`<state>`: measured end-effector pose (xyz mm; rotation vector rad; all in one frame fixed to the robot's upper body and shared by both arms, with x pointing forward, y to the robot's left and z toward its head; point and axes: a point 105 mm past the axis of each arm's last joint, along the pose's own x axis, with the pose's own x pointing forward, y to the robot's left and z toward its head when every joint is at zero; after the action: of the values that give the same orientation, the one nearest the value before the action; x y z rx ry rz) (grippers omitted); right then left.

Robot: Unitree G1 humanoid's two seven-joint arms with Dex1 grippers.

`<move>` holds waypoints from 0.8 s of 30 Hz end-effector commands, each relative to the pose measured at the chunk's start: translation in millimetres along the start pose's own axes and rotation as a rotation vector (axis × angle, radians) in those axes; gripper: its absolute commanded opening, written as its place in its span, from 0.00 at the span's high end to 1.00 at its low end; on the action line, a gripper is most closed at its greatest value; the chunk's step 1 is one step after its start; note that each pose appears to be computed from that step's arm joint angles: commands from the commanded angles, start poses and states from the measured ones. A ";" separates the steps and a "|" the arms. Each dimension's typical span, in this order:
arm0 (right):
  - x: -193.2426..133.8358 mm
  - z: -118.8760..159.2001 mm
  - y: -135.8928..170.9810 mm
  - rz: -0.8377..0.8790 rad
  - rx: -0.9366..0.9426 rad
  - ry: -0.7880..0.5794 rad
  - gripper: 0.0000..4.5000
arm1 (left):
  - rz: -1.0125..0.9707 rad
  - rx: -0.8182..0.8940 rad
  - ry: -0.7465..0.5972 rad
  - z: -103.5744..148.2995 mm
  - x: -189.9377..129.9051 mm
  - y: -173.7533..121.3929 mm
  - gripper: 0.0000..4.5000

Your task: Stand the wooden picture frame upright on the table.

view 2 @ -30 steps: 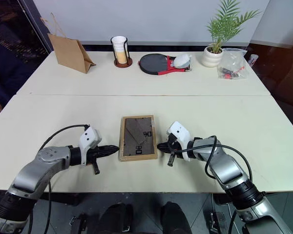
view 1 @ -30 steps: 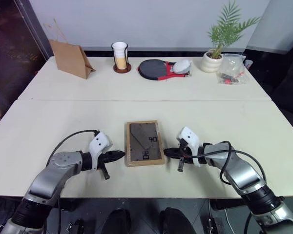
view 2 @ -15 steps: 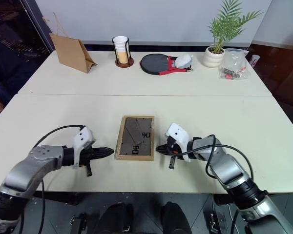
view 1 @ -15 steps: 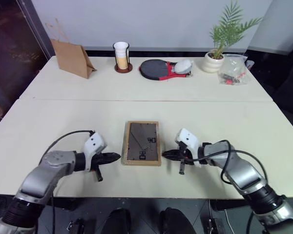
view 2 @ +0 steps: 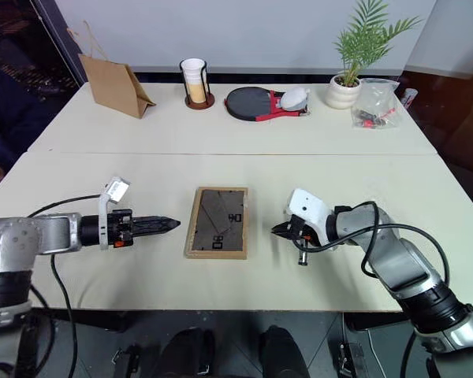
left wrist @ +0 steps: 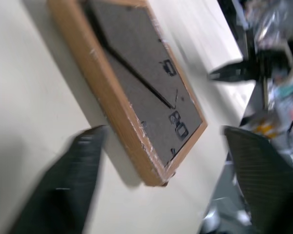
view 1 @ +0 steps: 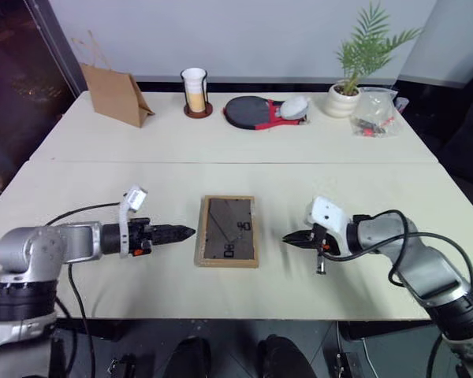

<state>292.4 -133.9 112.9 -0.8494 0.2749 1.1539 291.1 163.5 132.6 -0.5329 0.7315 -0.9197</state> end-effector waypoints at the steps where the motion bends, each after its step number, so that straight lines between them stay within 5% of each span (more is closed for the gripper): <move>1: 12.6 -3.6 1.1 0.006 -0.038 0.006 1.00 | 0.013 -0.098 -0.002 11.9 2.8 0.0 0.01; 24: 67.8 45.5 9.0 0.087 -0.118 -0.136 1.00 | -0.064 -0.233 0.082 -29.0 21.7 -2.5 0.01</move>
<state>305.7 -65.6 87.2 -0.8581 0.1950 1.2834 279.3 143.3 102.3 -0.6962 0.9318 -0.8832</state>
